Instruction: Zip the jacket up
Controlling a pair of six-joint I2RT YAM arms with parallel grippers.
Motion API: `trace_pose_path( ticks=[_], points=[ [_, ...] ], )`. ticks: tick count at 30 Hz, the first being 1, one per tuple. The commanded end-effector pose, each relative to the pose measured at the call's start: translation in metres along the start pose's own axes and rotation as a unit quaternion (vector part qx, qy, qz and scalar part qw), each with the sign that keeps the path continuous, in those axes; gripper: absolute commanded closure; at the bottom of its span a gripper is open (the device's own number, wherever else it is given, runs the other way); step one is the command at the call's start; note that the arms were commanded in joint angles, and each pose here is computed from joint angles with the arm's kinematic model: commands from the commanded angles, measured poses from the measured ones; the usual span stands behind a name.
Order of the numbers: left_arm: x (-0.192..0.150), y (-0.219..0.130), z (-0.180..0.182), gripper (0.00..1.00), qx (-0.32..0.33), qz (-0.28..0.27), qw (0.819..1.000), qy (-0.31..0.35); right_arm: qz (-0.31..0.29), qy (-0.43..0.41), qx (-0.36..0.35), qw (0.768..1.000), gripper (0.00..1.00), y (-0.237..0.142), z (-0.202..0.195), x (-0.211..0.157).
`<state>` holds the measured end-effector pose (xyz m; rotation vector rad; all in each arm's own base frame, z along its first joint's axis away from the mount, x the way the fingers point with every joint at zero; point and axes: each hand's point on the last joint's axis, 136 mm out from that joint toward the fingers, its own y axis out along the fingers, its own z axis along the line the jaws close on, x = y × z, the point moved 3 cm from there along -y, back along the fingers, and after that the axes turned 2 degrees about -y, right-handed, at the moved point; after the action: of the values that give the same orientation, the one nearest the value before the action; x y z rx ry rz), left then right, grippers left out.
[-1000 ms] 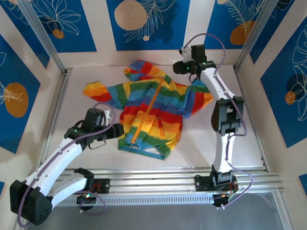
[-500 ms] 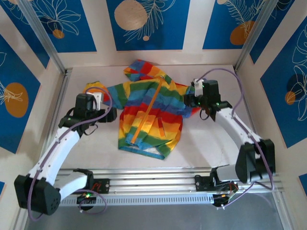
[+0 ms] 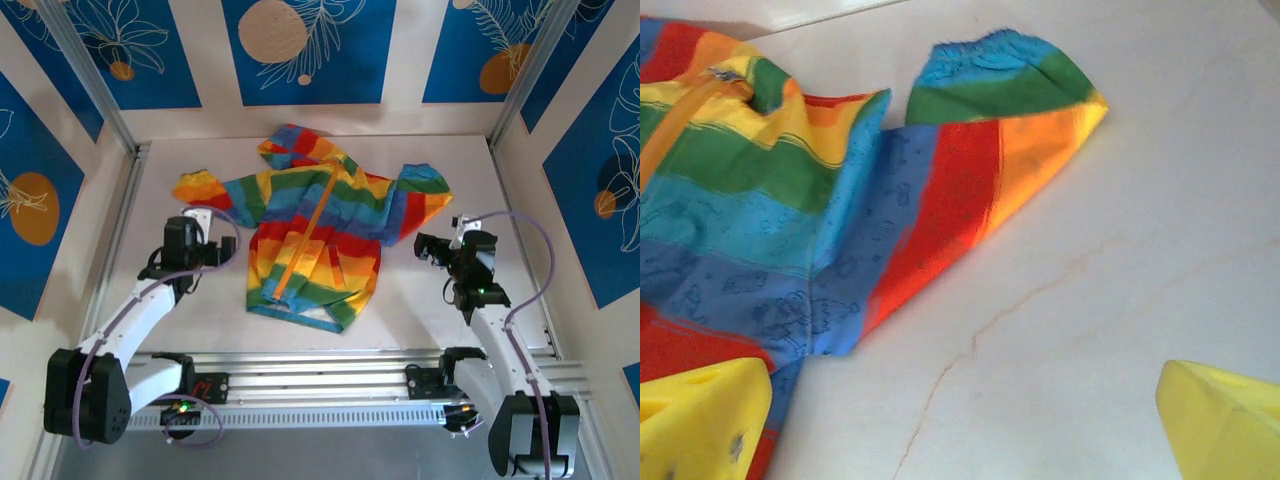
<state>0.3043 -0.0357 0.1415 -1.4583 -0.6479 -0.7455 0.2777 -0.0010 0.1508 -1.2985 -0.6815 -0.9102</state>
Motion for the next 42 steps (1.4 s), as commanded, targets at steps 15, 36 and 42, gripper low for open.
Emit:
trace_pose_path(
  ticks=[15, 36, 42],
  points=[
    [-0.002, 0.029, 0.014, 0.0, 0.046, -0.125, 0.991, 0.02, -0.087, -0.022, 0.062, 0.994, 0.01, 0.035, 0.007, 0.0],
    [0.008, 0.074, 0.02, 0.0, 0.03, -0.168, 0.985, 0.003, -0.067, -0.04, 0.106, 0.991, 0.01, 0.091, 0.015, 0.012],
    [0.008, 0.073, 0.022, 0.0, 0.035, -0.175, 0.984, 0.002, -0.062, -0.073, 0.095, 0.991, 0.01, 0.102, 0.025, 0.002]
  ],
)
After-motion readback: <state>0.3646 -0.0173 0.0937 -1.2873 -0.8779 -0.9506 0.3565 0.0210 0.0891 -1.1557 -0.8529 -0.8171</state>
